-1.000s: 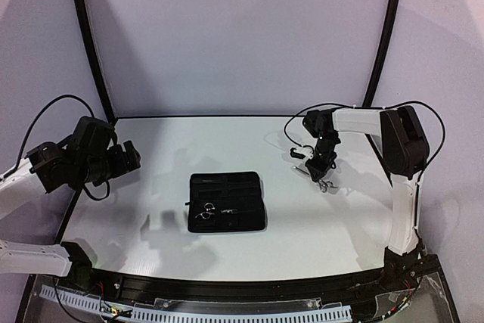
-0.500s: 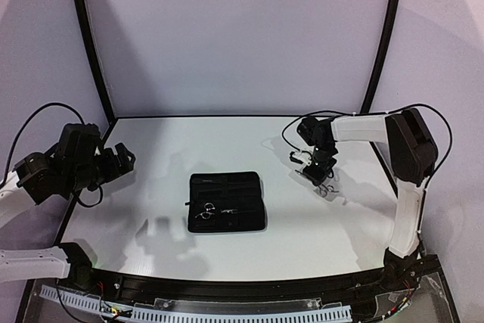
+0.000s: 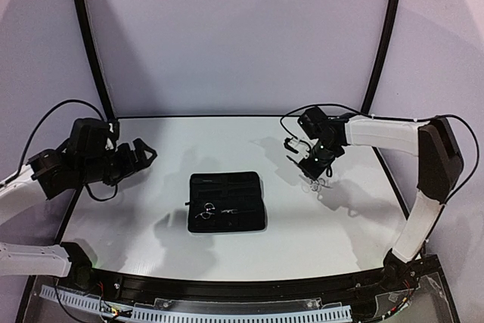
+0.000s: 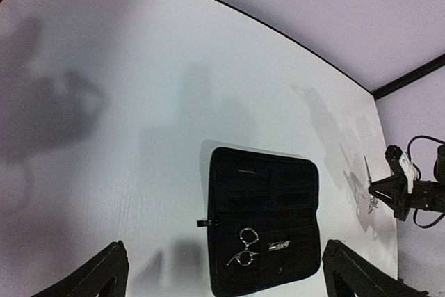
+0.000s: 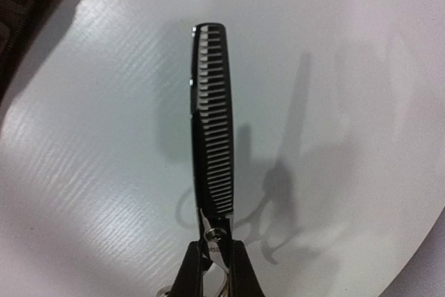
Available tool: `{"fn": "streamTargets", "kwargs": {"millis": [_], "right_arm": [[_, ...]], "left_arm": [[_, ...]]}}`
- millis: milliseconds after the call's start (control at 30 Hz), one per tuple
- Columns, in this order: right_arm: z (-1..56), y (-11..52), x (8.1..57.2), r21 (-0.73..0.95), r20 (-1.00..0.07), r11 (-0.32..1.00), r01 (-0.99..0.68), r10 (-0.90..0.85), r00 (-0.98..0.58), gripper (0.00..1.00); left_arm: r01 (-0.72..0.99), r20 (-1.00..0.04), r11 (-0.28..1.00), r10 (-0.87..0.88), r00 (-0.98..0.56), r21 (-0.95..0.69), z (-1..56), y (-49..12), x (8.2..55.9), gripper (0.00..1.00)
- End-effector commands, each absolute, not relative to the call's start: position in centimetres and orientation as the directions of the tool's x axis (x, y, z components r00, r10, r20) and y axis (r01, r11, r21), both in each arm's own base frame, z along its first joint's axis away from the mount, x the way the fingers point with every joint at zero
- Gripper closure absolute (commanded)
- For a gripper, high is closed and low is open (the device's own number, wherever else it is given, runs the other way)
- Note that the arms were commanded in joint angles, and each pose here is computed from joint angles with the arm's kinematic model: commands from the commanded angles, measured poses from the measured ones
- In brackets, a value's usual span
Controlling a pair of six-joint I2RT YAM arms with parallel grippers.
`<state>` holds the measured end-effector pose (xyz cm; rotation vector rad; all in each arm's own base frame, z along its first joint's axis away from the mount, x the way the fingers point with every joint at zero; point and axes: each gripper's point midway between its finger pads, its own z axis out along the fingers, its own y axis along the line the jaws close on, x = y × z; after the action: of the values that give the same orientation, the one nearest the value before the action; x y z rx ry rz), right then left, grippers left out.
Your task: Sort the hair-cutting tools
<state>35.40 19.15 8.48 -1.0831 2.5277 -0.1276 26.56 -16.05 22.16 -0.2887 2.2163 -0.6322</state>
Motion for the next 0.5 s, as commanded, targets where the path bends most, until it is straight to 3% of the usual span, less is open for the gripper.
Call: {"fn": "streamTargets", "kwargs": {"millis": [0, 333, 467], "right_arm": [[10.8, 23.4, 34.2, -0.210, -0.415, 0.672, -0.710, -0.719, -0.558, 1.00], [15.0, 31.8, 31.3, -0.203, -0.512, 0.638, -0.743, -0.716, -0.475, 1.00], [15.6, 34.5, 30.2, -0.159, -0.550, 0.615, -0.772, -0.705, -0.447, 1.00]], "left_arm": [[0.153, -0.625, 0.753, -0.394, -0.674, -0.640, 24.3, -20.7, 28.0, 0.01], [0.205, -0.487, 0.606, -0.346, -0.802, -0.768, 23.4, -30.9, 31.7, 0.06], [0.256, -0.456, 0.525, -0.296, -0.839, -0.812, 23.7, -34.6, 32.1, 0.13]]}}
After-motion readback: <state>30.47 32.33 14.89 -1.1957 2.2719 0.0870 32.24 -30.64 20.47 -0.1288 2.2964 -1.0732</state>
